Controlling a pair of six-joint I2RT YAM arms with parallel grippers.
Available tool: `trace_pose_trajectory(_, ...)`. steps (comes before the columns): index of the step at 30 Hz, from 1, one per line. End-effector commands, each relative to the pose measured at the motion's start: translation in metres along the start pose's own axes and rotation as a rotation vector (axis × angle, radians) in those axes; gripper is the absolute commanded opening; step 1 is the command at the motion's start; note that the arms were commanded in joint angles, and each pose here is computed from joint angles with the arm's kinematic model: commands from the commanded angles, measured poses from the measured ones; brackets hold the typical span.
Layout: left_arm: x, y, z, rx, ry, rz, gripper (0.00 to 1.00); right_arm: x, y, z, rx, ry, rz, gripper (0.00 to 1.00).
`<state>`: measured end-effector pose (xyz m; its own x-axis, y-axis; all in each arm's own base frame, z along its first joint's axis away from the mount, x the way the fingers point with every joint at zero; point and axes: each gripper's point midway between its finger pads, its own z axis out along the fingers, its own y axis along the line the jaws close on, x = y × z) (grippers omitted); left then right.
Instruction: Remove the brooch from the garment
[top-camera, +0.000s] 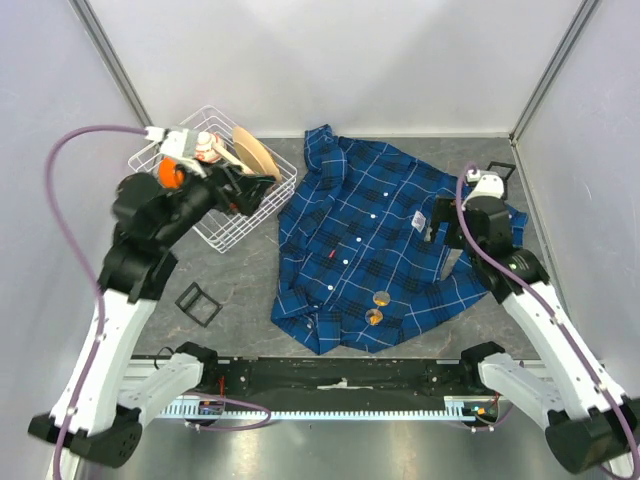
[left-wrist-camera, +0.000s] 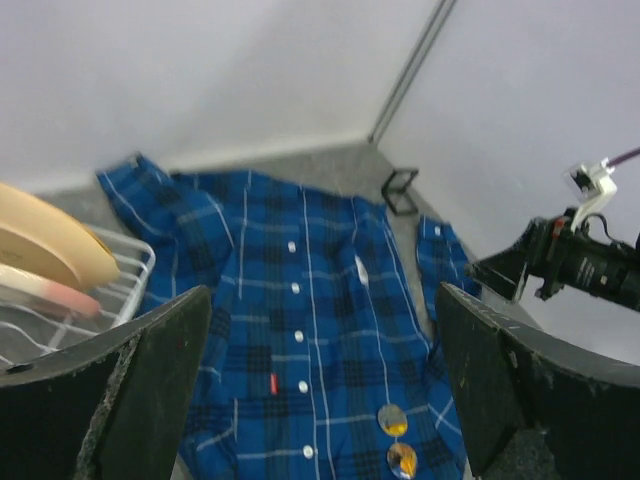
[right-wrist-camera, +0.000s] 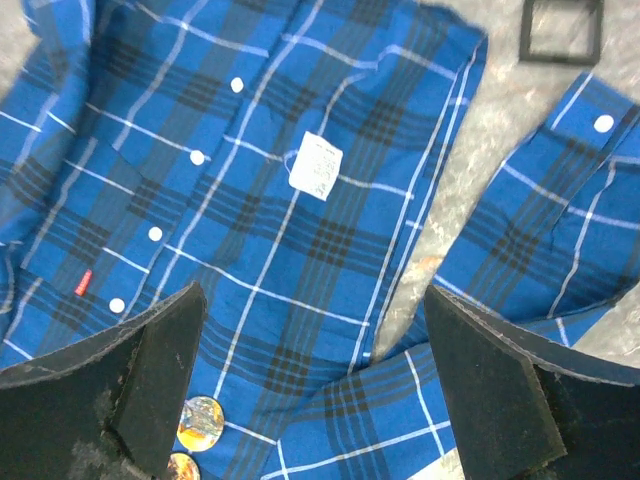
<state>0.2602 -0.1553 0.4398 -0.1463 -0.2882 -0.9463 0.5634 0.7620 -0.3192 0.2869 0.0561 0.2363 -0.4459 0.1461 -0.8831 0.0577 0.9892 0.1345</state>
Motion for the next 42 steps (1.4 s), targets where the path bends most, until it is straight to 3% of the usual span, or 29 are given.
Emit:
trace_pose_trajectory(1,0.067,0.011,0.034,0.051,0.180,-0.153,0.99,0.028,0.007,0.024,0.002,0.103,0.014,0.98)
trace_pose_trajectory(5,0.120,0.013,0.059,0.109,0.330,-0.277,0.98,0.066,0.016,0.040,-0.031,0.239,-0.054,0.98)
trace_pose_trajectory(8,0.167,0.003,0.073,0.121,0.450,-0.305,0.92,0.082,0.029,0.044,-0.077,0.281,-0.030,0.98)
trace_pose_trajectory(12,0.227,-0.054,0.082,0.246,0.564,-0.318,0.87,0.093,0.059,0.046,-0.225,0.269,0.111,0.98)
trace_pose_trajectory(17,0.311,-0.083,0.083,0.226,0.735,-0.297,0.81,0.115,0.089,0.028,-0.436,0.309,0.184,0.98)
trace_pose_trajectory(19,0.322,-0.091,0.085,0.236,0.753,-0.291,0.75,0.128,0.086,0.027,-0.438,0.339,0.178,0.98)
trace_pose_trajectory(22,0.339,-0.097,0.084,0.243,0.784,-0.285,0.62,0.149,0.081,0.026,-0.418,0.406,0.172,0.90)
trace_pose_trajectory(23,0.347,-0.096,0.083,0.240,0.804,-0.286,0.55,0.154,0.082,0.025,-0.427,0.422,0.184,0.82)
trace_pose_trajectory(25,0.356,-0.097,0.082,0.236,0.832,-0.299,0.50,0.166,0.084,0.021,-0.442,0.454,0.231,0.76)
trace_pose_trajectory(26,0.364,-0.101,0.085,0.254,0.839,-0.304,0.45,0.168,0.084,0.020,-0.443,0.454,0.246,0.65)
trace_pose_trajectory(29,0.374,-0.108,0.088,0.264,0.848,-0.307,0.40,0.183,0.078,0.019,-0.418,0.463,0.285,0.53)
trace_pose_trajectory(35,0.405,-0.116,0.091,0.263,0.910,-0.309,0.30,0.206,0.076,0.019,-0.410,0.529,0.300,0.47)
trace_pose_trajectory(42,0.422,-0.116,0.090,0.250,0.936,-0.305,0.28,0.219,0.082,0.018,-0.450,0.566,0.322,0.41)
